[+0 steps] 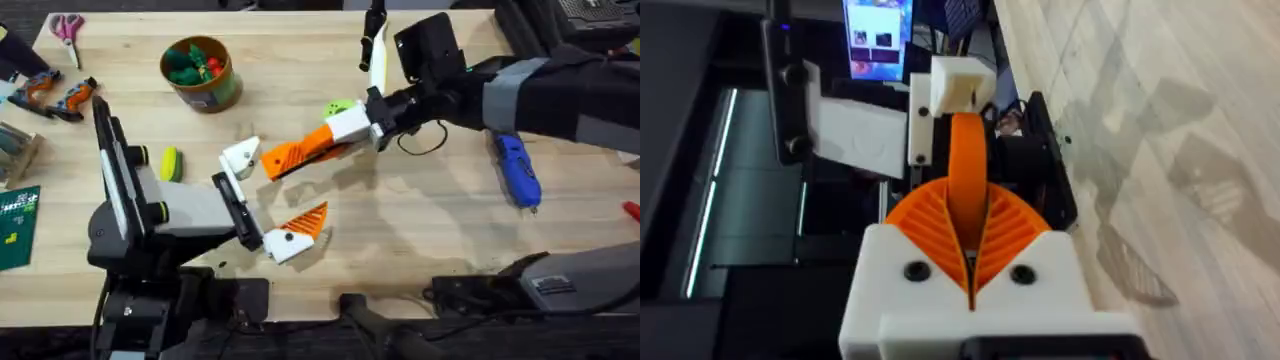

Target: Pick up the gripper from the table and insert it into the empty holder that is missing its gripper. Then pick up a screw, insert it into the mounting hole, and use the screwdriver to tighten it. Finally, clean up the table by picking up the vegetable and placing it into the bucket.

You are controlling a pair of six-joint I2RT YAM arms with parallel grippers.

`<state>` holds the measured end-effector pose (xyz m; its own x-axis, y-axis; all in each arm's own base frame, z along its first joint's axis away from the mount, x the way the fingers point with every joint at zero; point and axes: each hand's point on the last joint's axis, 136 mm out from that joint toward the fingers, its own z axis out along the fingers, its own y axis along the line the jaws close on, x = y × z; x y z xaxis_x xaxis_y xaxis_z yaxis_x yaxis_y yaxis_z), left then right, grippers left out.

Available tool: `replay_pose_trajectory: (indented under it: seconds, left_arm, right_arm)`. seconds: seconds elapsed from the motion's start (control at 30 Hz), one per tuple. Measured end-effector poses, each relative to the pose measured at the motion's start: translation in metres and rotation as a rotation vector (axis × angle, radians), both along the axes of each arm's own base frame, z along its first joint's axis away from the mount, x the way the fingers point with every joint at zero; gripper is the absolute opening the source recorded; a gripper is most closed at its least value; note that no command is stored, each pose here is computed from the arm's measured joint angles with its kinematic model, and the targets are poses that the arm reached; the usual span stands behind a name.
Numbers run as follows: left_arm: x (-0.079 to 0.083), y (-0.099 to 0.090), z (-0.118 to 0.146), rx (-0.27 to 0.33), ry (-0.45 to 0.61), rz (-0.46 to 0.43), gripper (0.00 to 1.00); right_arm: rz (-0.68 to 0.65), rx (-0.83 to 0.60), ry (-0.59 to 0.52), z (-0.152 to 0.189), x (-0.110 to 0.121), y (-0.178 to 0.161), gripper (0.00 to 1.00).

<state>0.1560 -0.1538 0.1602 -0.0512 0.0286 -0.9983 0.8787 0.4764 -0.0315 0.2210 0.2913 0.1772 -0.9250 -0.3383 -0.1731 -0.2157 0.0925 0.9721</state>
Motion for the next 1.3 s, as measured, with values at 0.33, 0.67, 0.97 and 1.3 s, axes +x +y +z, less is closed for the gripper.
replay_pose_trajectory:
  seconds: [0.33,0.67,0.97,1.3]
  left_arm:
    - [0.000,0.000,0.000,0.000,0.000,0.000,0.986]
    - [0.000,0.000,0.000,0.000,0.000,0.000,0.986]
    - [0.001,0.000,0.000,0.000,0.000,0.005,0.986]
    - [0.003,0.002,0.000,0.000,0.006,0.020,0.986]
  right_arm:
    - [-0.014,0.012,0.000,0.001,0.010,0.005,0.012]
    - [0.070,0.053,0.025,-0.003,-0.002,0.020,0.010]
    - [0.069,0.053,0.018,-0.005,0.000,0.025,0.010]
    - [0.040,0.017,0.069,-0.006,0.005,0.035,0.009]
